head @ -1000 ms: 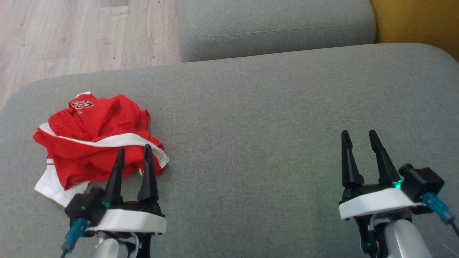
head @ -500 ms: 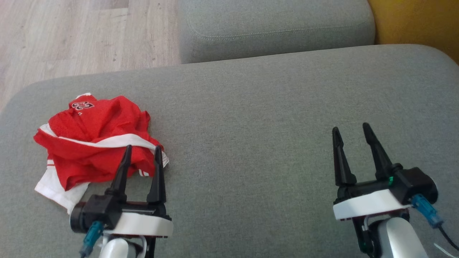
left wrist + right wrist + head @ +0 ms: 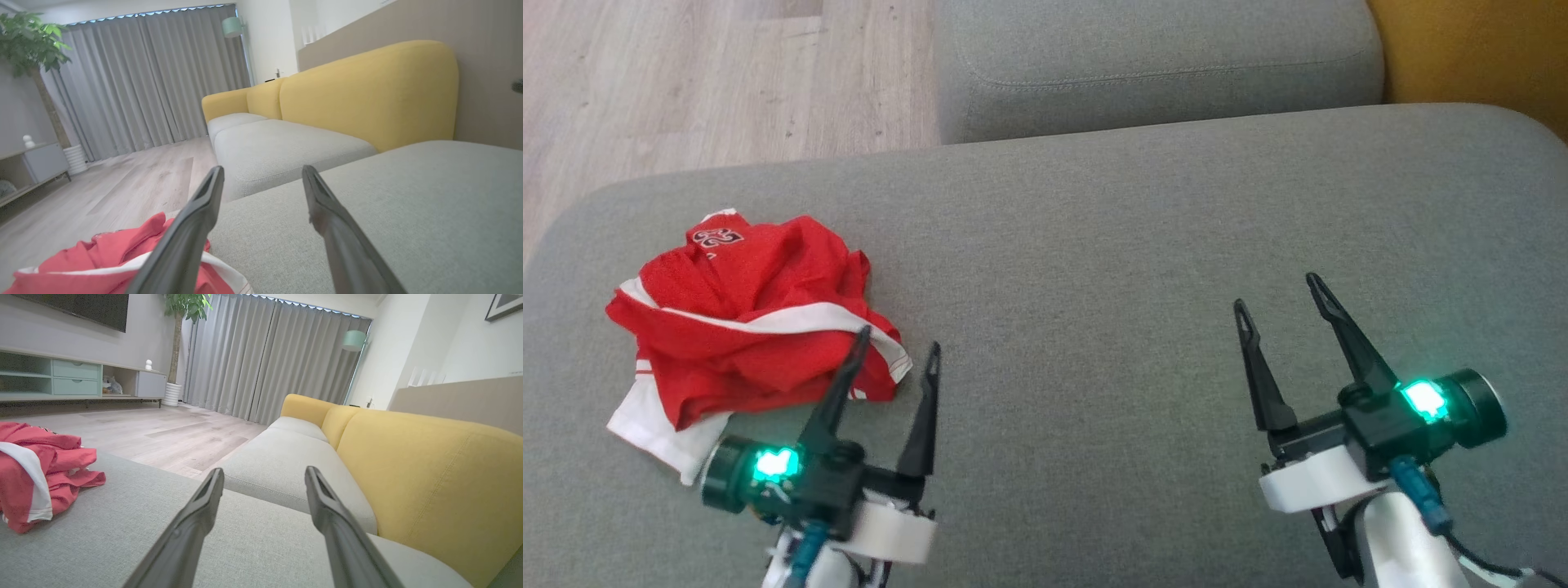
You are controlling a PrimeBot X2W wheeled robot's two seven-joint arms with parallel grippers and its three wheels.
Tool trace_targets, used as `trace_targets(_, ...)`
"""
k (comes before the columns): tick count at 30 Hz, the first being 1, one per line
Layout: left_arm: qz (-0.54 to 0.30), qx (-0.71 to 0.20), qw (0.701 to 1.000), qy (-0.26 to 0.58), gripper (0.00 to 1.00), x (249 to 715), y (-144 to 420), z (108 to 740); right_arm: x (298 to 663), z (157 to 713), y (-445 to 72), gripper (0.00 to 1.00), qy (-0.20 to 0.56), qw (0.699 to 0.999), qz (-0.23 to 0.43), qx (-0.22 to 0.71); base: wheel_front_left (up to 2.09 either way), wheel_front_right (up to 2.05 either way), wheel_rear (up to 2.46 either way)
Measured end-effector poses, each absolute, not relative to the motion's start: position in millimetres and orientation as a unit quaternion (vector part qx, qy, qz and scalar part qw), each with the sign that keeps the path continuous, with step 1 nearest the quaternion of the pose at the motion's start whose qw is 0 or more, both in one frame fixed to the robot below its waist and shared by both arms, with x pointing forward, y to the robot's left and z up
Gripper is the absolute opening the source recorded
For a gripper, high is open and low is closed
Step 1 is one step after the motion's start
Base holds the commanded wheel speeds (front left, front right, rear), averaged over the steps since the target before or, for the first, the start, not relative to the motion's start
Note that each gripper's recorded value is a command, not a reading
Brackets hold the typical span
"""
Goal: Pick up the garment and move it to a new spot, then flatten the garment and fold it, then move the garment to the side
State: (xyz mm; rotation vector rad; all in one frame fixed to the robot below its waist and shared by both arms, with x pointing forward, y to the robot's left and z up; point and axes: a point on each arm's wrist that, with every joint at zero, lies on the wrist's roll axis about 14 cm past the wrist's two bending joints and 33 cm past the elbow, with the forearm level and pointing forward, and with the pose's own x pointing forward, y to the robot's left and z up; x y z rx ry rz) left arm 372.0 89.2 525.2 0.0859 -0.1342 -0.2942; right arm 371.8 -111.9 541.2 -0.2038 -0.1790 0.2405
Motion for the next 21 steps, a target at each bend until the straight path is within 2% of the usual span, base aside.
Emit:
trace_targets(4, -0.163, 0.093, 0.979, -0.074, 1.0, 368.3, 80.4, 520.7, 371.7, 544.7, -105.0, 1.0, -0.102, 0.977, 0.131, -0.136, 0.0, 0.0, 0.0)
trace_targets(7, -0.154, 0.09, 0.981, -0.073, 1.0, 370.5, 81.4, 519.4, 371.2, 546.4, -102.8, 1.0, -0.106, 0.975, 0.135, -0.139, 0.0, 0.0, 0.0)
trace_targets(11, -0.136, 0.035, 0.988, -0.061, 1.0, 374.5, 88.4, 518.3, 372.5, 549.2, -110.7, 1.0, -0.107, 0.983, 0.121, -0.089, 0.0, 0.0, 0.0)
trace_targets(15, -0.104, -0.061, 0.991, -0.061, 1.0, 380.6, 105.6, 526.1, 375.2, 551.3, -129.3, 1.0, -0.106, 0.99, 0.089, 0.028, 0.0, 0.0, 0.0)
trace_targets(21, -0.1, -0.081, 0.99, -0.052, 1.0, 379.3, 110.8, 521.1, 374.9, 535.3, -137.8, 1.0, -0.081, 0.991, 0.072, 0.077, 0.0, 0.0, 0.0)
